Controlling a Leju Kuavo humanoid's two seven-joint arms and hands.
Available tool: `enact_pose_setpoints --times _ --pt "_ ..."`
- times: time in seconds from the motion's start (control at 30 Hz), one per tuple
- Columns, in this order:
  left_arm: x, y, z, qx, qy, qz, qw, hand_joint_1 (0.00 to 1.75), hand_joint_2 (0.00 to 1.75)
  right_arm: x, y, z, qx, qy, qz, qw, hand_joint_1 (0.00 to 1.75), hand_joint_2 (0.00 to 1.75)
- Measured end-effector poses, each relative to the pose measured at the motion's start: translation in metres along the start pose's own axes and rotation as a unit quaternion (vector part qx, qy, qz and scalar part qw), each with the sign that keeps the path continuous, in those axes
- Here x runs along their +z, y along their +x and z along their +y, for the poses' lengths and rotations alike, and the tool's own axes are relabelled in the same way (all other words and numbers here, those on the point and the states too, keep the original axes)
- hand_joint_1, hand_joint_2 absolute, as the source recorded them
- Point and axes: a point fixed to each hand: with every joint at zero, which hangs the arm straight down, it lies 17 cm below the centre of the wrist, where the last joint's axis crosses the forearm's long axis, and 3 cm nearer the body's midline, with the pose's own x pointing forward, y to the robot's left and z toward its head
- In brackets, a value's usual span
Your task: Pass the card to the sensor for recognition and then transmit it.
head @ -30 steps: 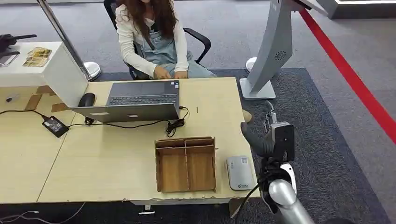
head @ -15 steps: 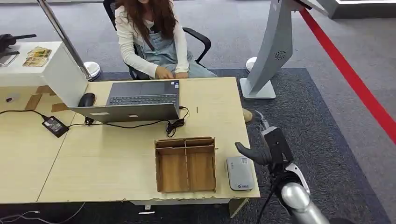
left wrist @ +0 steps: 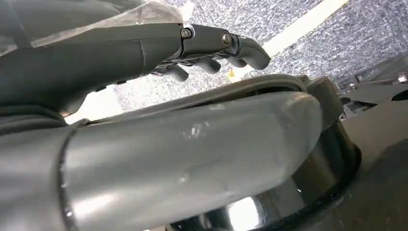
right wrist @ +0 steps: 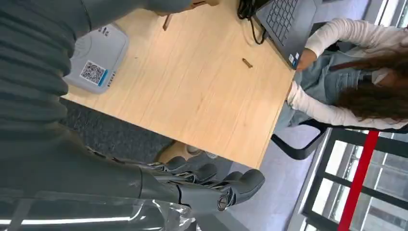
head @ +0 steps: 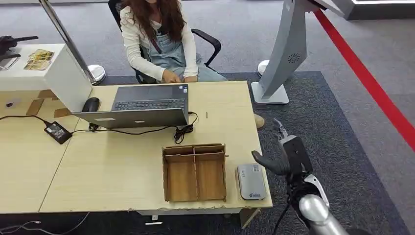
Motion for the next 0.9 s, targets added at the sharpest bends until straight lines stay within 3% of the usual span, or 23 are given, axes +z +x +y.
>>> enact_pose_setpoints --times 0.9 --pt "-0.0006 -0.0004 0.0058 -0.008 0.01 -0.001 1.0 0.0 0.0 0.0005 0.0051 -0.0031 -0.005 -0.008 -0.001 1.0 0.0 1.75"
